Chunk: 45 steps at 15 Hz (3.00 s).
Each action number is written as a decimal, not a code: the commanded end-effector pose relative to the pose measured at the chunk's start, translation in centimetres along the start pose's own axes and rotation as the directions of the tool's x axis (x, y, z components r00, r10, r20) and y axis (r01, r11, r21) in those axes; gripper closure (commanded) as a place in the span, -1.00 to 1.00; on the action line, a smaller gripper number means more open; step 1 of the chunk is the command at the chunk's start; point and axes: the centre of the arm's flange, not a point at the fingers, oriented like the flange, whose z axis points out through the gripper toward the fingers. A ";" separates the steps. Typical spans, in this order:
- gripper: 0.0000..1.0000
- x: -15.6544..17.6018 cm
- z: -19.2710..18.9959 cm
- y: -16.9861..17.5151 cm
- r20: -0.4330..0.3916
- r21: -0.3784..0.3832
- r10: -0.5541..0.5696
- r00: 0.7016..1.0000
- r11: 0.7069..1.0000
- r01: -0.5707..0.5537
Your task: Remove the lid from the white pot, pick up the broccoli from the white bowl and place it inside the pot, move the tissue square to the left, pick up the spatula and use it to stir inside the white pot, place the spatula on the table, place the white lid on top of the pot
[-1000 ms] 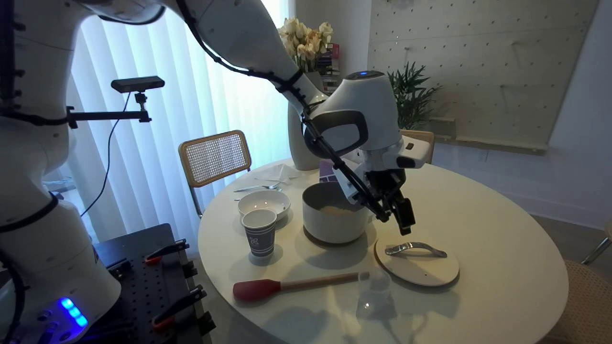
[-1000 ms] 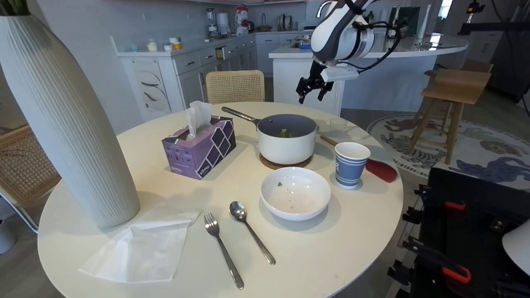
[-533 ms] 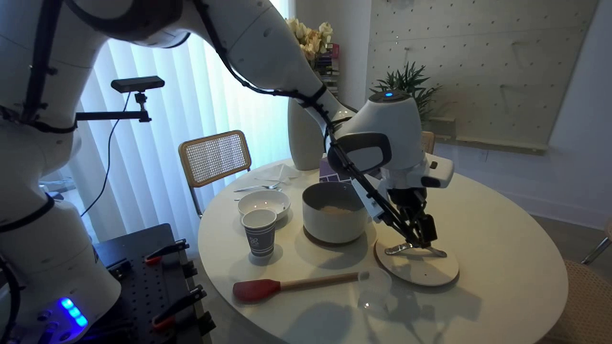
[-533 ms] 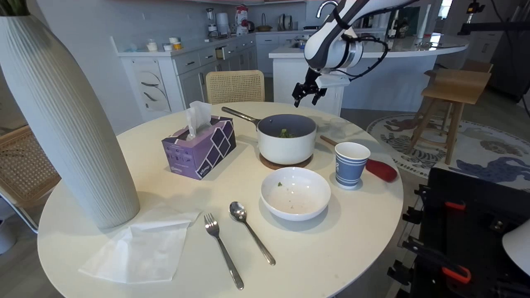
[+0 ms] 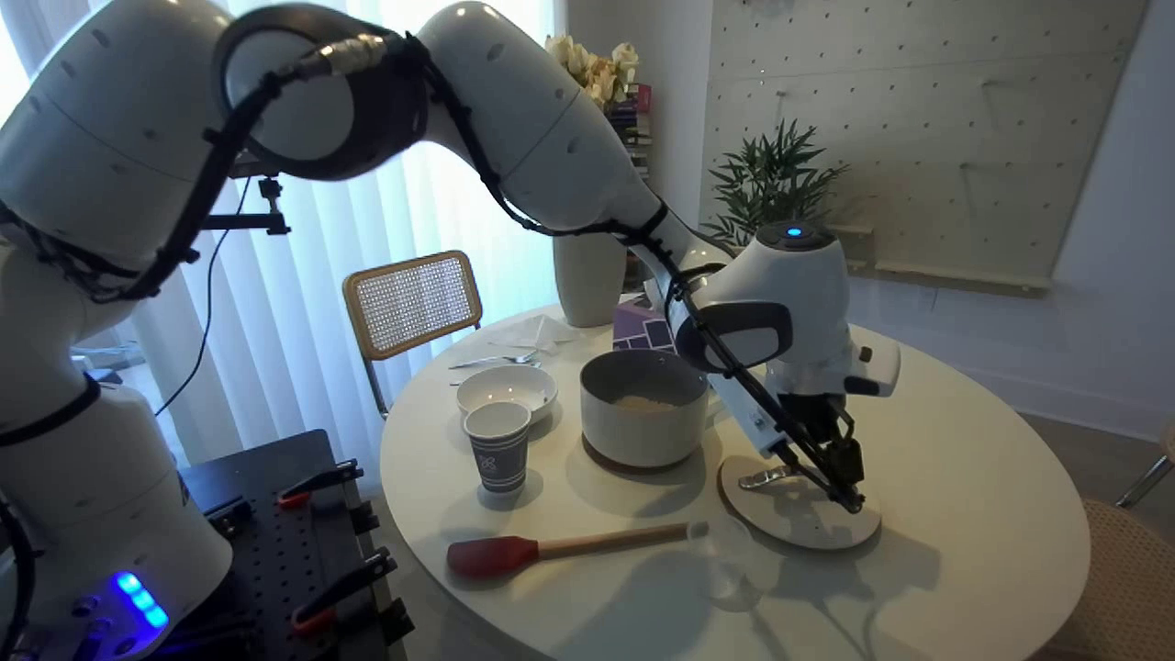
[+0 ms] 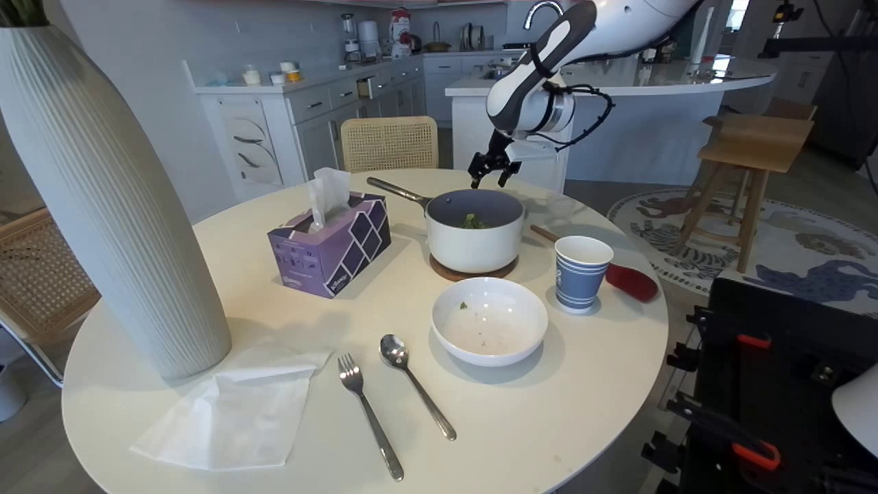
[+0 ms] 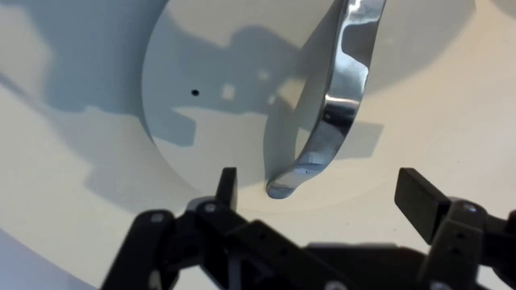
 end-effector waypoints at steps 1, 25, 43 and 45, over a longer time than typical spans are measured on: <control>-1.00 2.8 2.4 -1.0 0.027 0.045 -0.024 0.999 0.999 0.023; -0.31 5.0 2.1 -1.5 0.350 -0.171 0.122 0.929 0.983 -0.065; 0.88 5.3 -1.9 -2.4 0.322 -0.163 0.114 0.940 0.985 -0.064; 0.88 5.5 -3.1 -2.8 0.313 -0.164 0.111 0.943 0.984 -0.061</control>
